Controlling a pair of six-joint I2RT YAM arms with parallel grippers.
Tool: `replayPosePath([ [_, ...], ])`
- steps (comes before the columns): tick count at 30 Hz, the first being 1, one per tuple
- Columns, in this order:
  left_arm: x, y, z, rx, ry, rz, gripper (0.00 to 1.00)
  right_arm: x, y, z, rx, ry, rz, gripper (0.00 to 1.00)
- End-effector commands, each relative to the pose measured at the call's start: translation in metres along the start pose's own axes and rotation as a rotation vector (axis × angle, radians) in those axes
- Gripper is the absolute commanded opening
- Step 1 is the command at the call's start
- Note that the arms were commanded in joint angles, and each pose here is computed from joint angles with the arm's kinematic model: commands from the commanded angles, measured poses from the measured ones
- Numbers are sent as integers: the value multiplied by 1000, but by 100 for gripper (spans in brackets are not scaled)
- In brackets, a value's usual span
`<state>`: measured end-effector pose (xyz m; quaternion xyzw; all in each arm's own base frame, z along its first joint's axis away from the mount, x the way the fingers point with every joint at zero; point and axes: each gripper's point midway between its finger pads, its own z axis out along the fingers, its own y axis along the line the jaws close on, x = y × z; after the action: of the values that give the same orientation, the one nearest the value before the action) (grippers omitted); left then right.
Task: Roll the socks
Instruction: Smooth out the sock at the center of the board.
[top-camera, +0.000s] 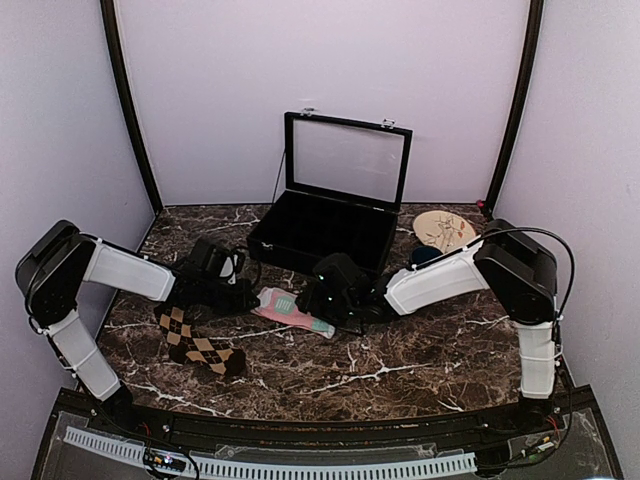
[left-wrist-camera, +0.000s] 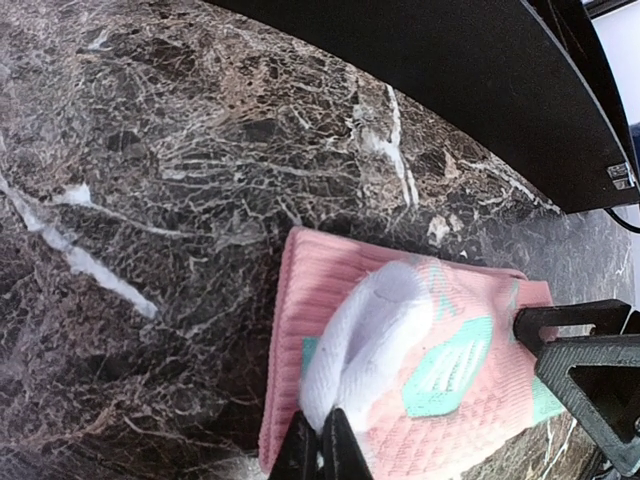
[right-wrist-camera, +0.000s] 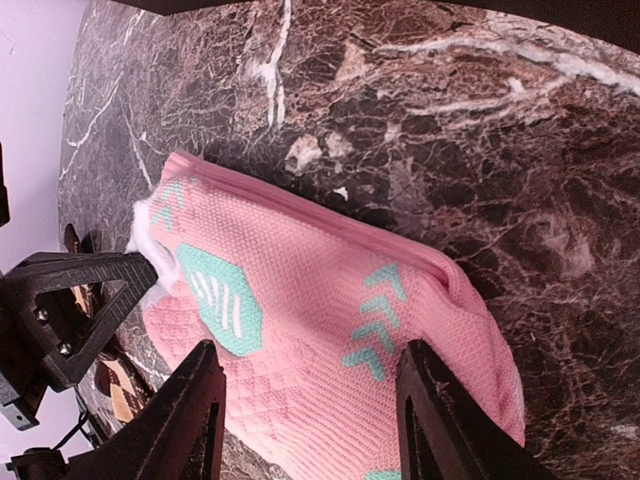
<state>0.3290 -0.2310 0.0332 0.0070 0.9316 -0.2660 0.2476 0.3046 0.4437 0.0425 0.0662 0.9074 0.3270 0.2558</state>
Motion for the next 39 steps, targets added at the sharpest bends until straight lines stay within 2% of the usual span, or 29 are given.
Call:
replayPosePath([
  [1,1,20,3,-88,7,4,0,22,-46,12,115,44,6,54],
  [4,1,23,0,-104,5,6,7,23,-50,12,123,44,4,54],
  [10,-14,21,-19,-129,-62,9,34,25,-51,13,122,49,-4,54],
  [13,-29,10,-35,-117,-117,11,41,25,-50,13,117,51,-10,54],
  [16,-46,-15,-53,-22,-179,26,44,24,-49,12,111,49,-13,54],
  [20,-57,-53,-64,161,-210,57,40,25,-47,13,102,49,-13,54],
  [22,-51,-63,-59,223,-175,64,30,24,-46,13,94,45,-12,54],
  [25,-38,-79,-52,367,-134,41,8,23,-44,13,85,40,-10,54],
  [27,-30,-83,-46,426,-109,11,1,23,-41,13,70,46,-8,54],
  [31,-23,-97,-35,521,-54,-12,0,21,-38,13,55,39,-6,54],
  [39,-15,-94,-5,509,-4,-95,0,29,-47,13,55,59,-2,54],
])
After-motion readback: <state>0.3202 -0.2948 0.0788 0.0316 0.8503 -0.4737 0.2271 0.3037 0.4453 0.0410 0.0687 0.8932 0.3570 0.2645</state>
